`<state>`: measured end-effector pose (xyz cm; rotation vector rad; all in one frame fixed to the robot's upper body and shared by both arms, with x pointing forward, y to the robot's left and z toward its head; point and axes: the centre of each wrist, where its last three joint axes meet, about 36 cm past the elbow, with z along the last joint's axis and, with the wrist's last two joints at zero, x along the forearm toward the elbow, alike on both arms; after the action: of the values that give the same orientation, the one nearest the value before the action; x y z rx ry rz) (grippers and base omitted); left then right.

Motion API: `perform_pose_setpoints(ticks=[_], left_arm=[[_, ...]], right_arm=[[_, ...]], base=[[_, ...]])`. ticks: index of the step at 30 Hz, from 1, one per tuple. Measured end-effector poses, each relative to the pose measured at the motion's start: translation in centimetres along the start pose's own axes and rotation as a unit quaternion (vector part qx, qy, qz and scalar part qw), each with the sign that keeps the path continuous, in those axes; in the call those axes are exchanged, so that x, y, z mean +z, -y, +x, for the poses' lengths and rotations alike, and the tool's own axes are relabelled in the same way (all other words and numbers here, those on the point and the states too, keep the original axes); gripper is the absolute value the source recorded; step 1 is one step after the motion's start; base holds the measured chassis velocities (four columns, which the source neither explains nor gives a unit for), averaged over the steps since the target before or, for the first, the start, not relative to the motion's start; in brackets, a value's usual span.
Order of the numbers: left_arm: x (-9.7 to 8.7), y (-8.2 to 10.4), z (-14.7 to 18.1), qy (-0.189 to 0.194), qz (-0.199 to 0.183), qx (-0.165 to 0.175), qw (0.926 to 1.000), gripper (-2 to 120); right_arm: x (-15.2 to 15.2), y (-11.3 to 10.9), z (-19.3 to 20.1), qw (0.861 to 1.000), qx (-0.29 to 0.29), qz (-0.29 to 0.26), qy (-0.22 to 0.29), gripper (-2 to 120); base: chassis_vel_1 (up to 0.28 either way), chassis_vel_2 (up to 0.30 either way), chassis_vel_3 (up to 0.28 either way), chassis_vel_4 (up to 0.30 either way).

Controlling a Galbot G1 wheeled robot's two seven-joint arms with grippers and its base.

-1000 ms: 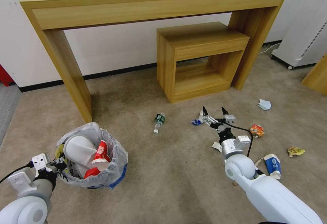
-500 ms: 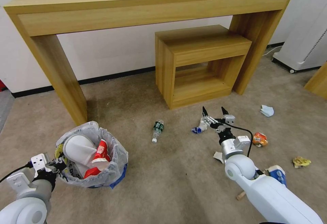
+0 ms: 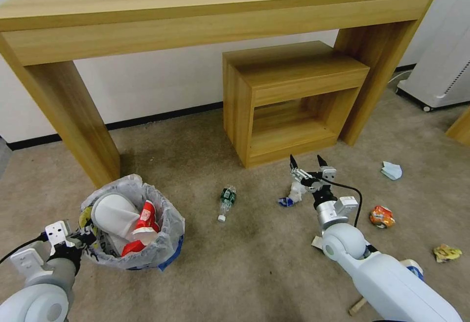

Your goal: Pick up the trash bin and place the garbage on the floor into it.

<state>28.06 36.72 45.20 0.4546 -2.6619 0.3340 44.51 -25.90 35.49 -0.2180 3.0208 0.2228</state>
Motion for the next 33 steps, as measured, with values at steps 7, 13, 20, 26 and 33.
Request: perform_pose_setpoints(ticks=[7,13,20,26,33], left_arm=[[0.1,0.0,-0.3,-0.002,0.001,0.000,1.0000,3],[0.2,0.0,-0.4,-0.004,0.000,0.000,1.0000,3],[0.4,0.1,-0.5,-0.004,0.000,0.000,1.0000,3],[0.7,0.3,-0.4,-0.004,0.001,-0.001,1.0000,3],[0.7,0.4,0.0,-0.001,0.003,-0.001,1.0000,3]], right_arm=[[0.8,-0.3,0.0,1.000,-0.009,0.011,0.008,100],[0.8,-0.8,0.0,1.000,0.002,0.013,-0.007,100],[-0.6,-1.5,-0.2,0.999,0.018,0.004,-0.030,100],[-1.9,-2.7,-0.3,0.996,0.025,-0.033,-0.083,100],[-1.7,-5.7,-1.4,0.988,0.020,-0.066,-0.138,100]], base=[[-0.052,0.054,0.036,-0.049],[0.000,0.000,0.000,0.000],[0.000,0.000,0.000,0.000],[0.000,0.000,0.000,0.000],[0.000,0.000,0.000,0.000]])
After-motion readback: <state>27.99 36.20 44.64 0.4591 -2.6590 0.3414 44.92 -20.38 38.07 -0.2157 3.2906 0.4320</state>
